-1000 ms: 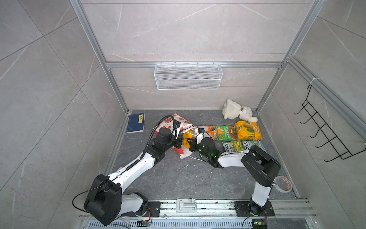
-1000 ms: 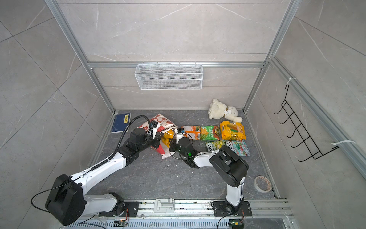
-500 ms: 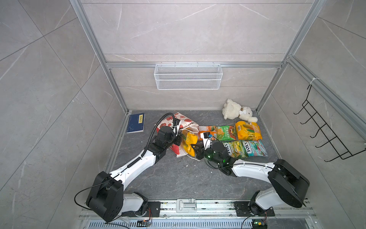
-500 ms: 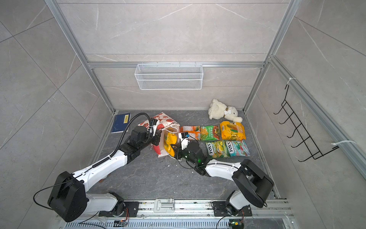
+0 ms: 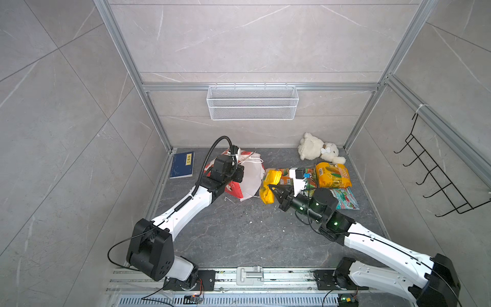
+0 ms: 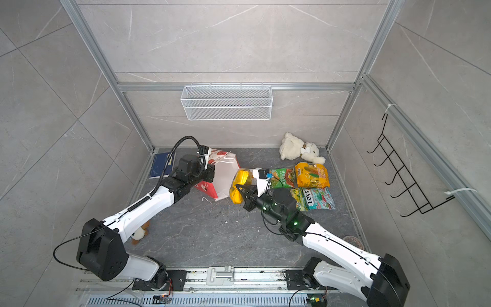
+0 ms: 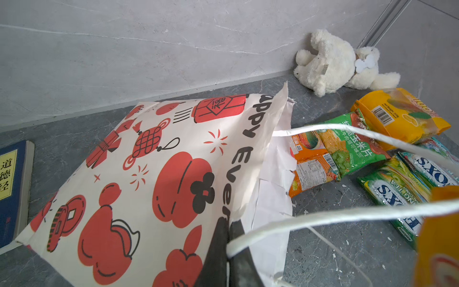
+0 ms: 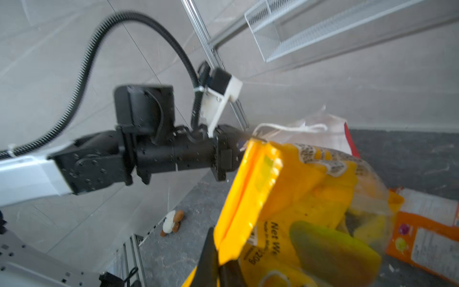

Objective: Take the snacks out of the paper bag
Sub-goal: 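Grasp the yellow pack with the right gripper while the left lifts the bag, then pull out the yellow pack with the right gripper while the left stands the bag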

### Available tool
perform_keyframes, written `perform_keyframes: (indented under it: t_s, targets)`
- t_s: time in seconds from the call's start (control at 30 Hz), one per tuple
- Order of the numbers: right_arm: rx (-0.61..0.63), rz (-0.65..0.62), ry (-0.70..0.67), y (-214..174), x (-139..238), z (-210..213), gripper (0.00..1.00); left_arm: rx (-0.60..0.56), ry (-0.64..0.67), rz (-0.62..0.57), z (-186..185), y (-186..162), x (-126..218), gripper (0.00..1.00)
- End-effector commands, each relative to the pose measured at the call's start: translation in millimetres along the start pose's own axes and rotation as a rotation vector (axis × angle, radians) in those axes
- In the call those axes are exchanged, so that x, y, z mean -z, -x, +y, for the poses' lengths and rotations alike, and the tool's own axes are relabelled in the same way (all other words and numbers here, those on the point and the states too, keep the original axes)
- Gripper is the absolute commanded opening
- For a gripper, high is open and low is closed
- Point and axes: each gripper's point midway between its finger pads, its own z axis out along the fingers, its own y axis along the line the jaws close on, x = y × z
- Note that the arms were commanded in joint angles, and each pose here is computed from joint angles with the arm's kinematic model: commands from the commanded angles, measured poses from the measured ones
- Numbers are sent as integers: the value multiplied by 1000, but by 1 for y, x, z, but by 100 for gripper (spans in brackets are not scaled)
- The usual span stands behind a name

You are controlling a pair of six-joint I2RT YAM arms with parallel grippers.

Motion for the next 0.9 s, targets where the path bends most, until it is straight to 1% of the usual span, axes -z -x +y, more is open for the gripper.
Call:
perform_keyframes:
  t_s: [0.0,0.1,0.2,0.3,0.37,0.4,0.47,0.57,0.63,0.7,0.87]
  targets:
    - [55,-173,-5,73,27,24,0,94,-45,0,-3,24,14,0]
    - [52,-247,-117,99,52,14,0,163,-64,17,-3,45,34,0]
    - [66,-311,-248,119,79,0,0,266,-102,40,2,64,58,0]
    - [76,-296,-396,130,95,-17,0,406,-145,67,15,79,75,0]
    - [83,-265,-461,132,96,-26,0,443,-151,66,24,85,78,0]
    - [79,-250,-481,129,96,-31,0,455,-131,74,32,83,76,0]
    - [56,-244,-487,124,95,-36,0,474,-97,86,50,76,70,0]
    - [28,-227,-472,115,91,-39,0,551,-75,117,81,54,52,0]
    - [22,-174,-464,107,81,-41,0,594,-61,150,97,38,39,0]
    - [18,-112,-437,95,66,-41,0,601,-46,173,105,28,29,0]
    - [-10,62,-395,59,26,-46,0,579,19,172,122,18,28,0]
